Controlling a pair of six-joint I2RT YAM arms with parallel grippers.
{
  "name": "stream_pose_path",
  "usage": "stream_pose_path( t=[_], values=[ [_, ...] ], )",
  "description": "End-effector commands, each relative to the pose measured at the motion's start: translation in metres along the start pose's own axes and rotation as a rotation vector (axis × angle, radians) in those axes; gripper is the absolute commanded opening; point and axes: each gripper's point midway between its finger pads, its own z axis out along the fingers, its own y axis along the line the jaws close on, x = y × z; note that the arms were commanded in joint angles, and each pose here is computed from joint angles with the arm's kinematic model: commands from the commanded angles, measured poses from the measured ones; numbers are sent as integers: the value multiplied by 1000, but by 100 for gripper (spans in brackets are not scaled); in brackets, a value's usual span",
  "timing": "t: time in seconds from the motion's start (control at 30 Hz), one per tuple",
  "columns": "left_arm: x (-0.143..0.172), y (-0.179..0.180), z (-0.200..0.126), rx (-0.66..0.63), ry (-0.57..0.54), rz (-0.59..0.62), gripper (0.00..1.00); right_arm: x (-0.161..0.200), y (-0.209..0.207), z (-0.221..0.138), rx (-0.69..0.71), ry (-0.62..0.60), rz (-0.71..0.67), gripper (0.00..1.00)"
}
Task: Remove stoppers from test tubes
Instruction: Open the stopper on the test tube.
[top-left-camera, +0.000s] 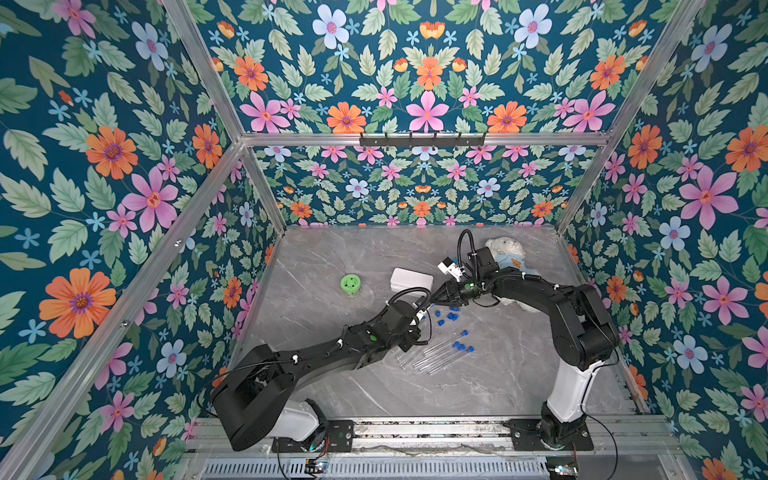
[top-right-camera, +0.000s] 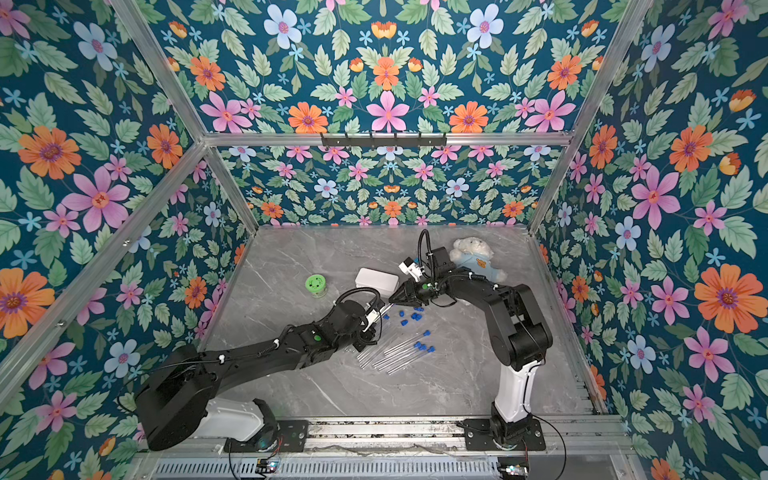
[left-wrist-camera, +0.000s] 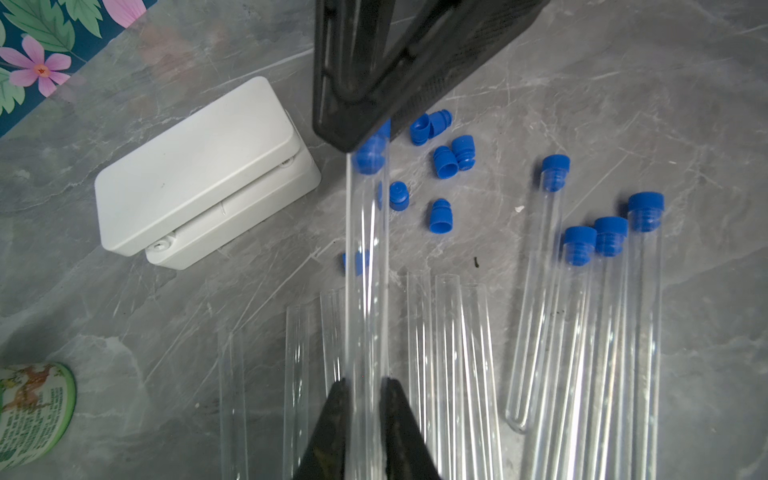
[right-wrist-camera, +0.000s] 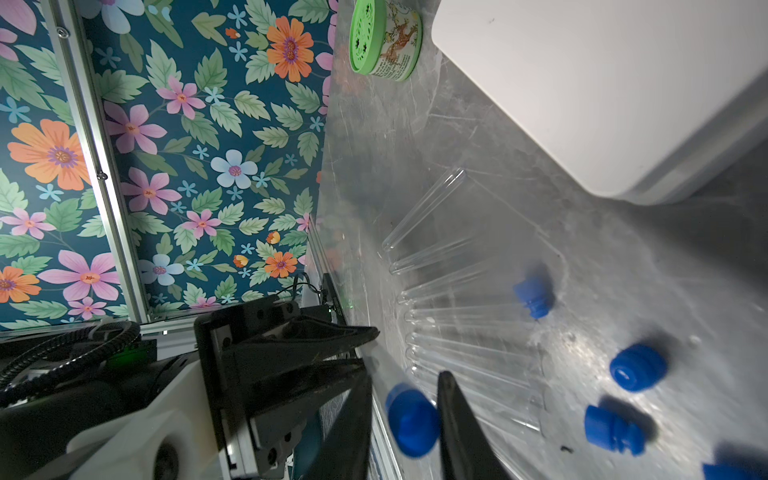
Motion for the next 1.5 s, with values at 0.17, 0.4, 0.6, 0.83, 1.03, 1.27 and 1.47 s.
stream_pose_path(
  t=[0.17,0.4,0.6,0.83,1.03,1.27,1.47],
  values=[
    [-4,-1,0,3,-15,-1,2,-1,5,1,-24,0,-19,24],
    [-3,0,0,0,-11,-2,2,-2,4,1,-24,-2,-15,19],
    [-3,0,-1,-1,-13,-1,2,-2,4,1,-22,-3,-15,15],
    [-3,0,-1,-2,-13,-2,2,-2,5,0,-23,-6,-21,12],
    [-1,2,-3,-11,-13,-4,1,-5,5,-5,-45,-26,-7,10],
    [0,3,-4,-15,-13,-6,1,-10,6,-12,-75,-55,3,9],
    [2,4,-4,-22,-2,1,0,-11,2,-16,-67,-68,11,8]
  ],
)
